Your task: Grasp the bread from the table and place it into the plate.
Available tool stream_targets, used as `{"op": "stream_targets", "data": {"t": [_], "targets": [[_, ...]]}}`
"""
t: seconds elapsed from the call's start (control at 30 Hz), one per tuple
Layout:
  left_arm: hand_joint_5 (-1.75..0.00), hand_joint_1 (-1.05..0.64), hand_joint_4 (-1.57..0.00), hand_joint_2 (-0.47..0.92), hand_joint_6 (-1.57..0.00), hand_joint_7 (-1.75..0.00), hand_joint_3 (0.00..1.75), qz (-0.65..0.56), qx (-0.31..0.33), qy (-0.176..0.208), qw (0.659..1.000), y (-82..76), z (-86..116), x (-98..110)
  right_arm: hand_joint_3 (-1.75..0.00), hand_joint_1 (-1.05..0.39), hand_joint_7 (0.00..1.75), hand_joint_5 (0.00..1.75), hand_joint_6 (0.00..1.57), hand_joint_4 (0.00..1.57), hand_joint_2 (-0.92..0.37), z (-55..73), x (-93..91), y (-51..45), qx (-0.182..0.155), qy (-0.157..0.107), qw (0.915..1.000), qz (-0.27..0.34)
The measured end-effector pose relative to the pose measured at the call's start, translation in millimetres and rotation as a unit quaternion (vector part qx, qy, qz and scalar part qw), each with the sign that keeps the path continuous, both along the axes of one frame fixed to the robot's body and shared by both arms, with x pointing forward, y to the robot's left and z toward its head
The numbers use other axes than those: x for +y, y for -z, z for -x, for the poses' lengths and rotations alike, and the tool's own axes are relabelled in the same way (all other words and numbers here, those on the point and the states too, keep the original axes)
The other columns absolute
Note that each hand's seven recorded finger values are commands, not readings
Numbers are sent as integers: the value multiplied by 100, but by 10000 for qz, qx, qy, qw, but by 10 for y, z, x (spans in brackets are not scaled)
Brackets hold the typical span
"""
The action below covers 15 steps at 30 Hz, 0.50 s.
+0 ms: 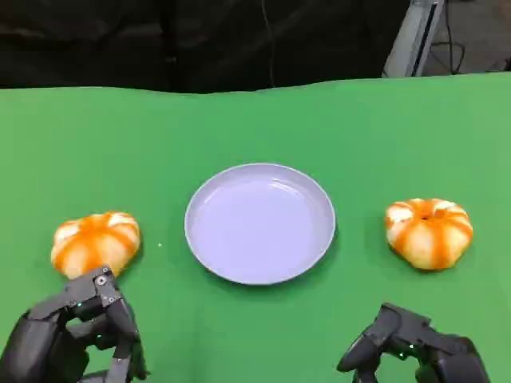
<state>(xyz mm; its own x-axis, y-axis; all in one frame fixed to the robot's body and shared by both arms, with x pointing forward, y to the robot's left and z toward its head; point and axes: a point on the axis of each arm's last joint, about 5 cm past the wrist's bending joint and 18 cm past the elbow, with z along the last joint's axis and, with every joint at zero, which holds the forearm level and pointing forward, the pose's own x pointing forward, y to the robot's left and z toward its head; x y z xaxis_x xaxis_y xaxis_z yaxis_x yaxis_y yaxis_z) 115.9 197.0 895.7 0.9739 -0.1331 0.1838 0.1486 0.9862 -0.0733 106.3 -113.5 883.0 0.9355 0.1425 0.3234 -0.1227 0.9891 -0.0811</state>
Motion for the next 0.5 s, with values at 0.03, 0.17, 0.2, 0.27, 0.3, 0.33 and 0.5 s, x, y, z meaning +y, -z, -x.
{"op": "stream_targets", "data": {"t": [0.03, 0.17, 0.2, 0.27, 0.3, 0.33, 0.5], "targets": [[-175, 9, -92, 43, -76, -169, 142, 0, 0, -1, 10000, 0, 0, 0, -147, 1, 133, 163, 85, 82, -29, 0, 0, 0, 0, 0, 10000, 0], [-175, 7, -91, 43, -76, -169, 141, -1, -1, -1, 10000, 0, 0, 1, -146, 2, 133, 164, 85, 82, -31, 0, 2, 0, 3, -2, 10000, -4], [-175, 7, -91, 43, -76, -168, 141, -1, -2, -1, 10000, 0, 0, 1, -146, 3, 133, 164, 85, 81, -31, 1, 1, 1, 5, -1, 10000, -6], [-175, 6, -90, 43, -76, -168, 141, -2, -9, -2, 10000, -1, 0, 1, -146, 3, 133, 164, 85, 81, -31, 2, 0, 1, 10, -1, 10000, -9], [-175, 6, -90, 43, -77, -168, 141, -3, -11, -2, 10000, -1, 0, 1, -145, 3, 133, 164, 85, 81, -31, 2, 0, 1, 11, -1, 10000, -9], [-175, 6, -90, 43, -77, -168, 141, -3, -11, -2, 10000, -1, 0, 1, -145, 3, 133, 164, 85, 81, -31, 2, 0, 1, 13, 0, 10000, -10], [-175, 8, -90, 42, -77, -167, 142, -8, -8, -5, 10000, 1, 0, 1, -145, 3, 133, 164, 84, 81, -32, 2, 0, 2, 15, 1, 10000, -17]]}}
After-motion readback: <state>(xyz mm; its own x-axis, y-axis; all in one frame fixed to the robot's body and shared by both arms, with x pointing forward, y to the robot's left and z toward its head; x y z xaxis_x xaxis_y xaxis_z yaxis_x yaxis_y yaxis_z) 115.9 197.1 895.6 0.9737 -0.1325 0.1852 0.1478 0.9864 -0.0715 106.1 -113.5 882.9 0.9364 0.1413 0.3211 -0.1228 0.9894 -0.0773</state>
